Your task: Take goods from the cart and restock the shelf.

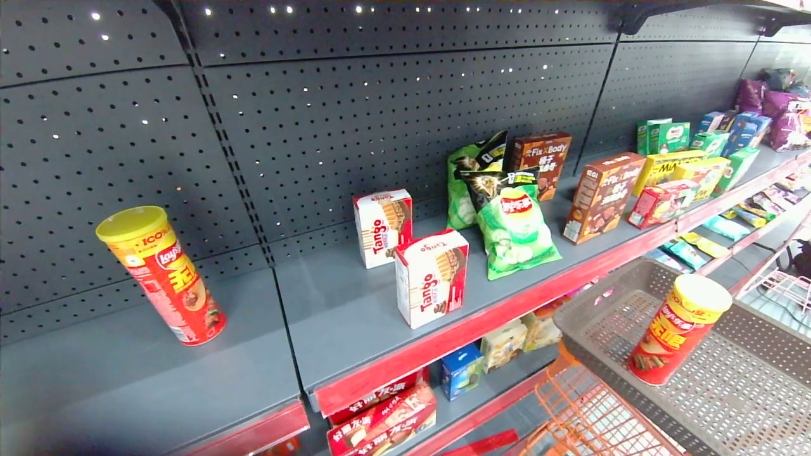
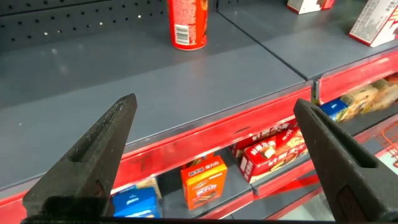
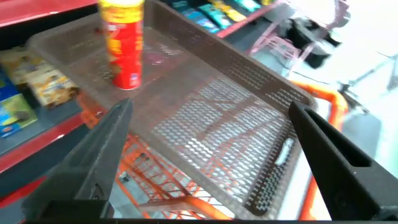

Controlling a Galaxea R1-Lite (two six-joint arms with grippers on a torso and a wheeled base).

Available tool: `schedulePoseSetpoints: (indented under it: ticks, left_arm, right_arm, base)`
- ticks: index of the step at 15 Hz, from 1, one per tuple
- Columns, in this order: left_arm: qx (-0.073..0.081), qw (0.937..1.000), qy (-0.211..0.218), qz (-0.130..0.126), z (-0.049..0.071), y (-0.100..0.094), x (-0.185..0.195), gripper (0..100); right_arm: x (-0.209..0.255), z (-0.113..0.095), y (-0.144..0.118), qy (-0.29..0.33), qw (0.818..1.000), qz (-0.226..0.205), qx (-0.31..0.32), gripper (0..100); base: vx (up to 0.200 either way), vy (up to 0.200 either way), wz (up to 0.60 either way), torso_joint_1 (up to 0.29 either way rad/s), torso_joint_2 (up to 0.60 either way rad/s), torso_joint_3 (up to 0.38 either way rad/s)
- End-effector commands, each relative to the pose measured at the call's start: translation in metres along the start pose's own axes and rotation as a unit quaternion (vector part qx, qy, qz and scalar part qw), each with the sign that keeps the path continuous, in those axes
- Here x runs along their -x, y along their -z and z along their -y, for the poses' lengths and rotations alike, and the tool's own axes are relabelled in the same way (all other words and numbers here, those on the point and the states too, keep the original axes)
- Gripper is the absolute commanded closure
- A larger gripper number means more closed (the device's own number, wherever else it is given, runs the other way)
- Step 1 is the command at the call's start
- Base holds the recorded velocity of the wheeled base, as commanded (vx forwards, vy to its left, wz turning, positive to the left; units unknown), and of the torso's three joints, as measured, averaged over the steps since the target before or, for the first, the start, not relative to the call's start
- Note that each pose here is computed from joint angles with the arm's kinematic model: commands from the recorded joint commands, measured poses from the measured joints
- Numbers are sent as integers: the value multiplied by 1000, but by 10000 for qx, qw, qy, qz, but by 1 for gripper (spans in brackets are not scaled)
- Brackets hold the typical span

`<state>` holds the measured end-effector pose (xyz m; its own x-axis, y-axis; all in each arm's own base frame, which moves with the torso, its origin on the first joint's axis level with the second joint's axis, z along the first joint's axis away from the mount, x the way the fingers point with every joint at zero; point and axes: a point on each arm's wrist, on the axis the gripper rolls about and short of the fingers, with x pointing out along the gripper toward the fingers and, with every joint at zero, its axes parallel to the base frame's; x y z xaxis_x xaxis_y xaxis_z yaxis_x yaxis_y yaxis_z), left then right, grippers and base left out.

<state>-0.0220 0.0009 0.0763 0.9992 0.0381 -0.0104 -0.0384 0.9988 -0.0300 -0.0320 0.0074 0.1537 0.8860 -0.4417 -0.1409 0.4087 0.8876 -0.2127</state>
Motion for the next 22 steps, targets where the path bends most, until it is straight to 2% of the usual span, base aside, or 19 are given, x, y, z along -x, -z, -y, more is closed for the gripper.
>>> schedulePoseSetpoints:
  ticks: [1,6,8,16,18,19,20,21,22]
  left_arm:
    - [2,10000,-1,6,0,0,0,0]
    - [1,10000,-1,-2,0,0,0,0]
    - [1,10000,-1,-2,0,0,0,0]
    - [1,10000,-9,-1,0,0,0,0]
    - [1,10000,-9,-1,0,0,0,0]
    - [1,10000,-9,-1,0,0,0,0]
    - [1,10000,-9,-1,0,0,0,0]
    - [2,10000,-9,6,0,0,0,0]
    - [1,10000,-9,-1,0,0,0,0]
  right_arm:
    - [0,0,0,3,10000,0,6,0]
    - [-2,-1,3,-28,10000,-40,14,0]
    - [-2,-1,3,-44,10000,-44,24,0]
    - [-7,-1,-1,-100,9998,-165,18,0]
    - [-25,-2,-11,-233,9981,-568,-88,0]
    - [-53,-4,-20,-315,9932,-1044,-417,0]
    - [-70,-6,-25,-320,9884,-1323,-676,0]
    - [-89,-6,-39,-324,9840,-1427,-1015,0]
    - [-108,-7,-65,-523,9817,-1287,-1300,0]
  base:
    - [0,0,0,0,0,0]
    - [0,0,0,0,0,0]
    - [0,0,-600,0,2,2]
    - [0,0,0,0,0,0]
    - [0,0,0,0,0,0]
    - [0,0,0,0,0,0]
    - [0,0,0,0,0,0]
    - [0,0,0,0,0,0]
    - [0,0,0,0,0,0]
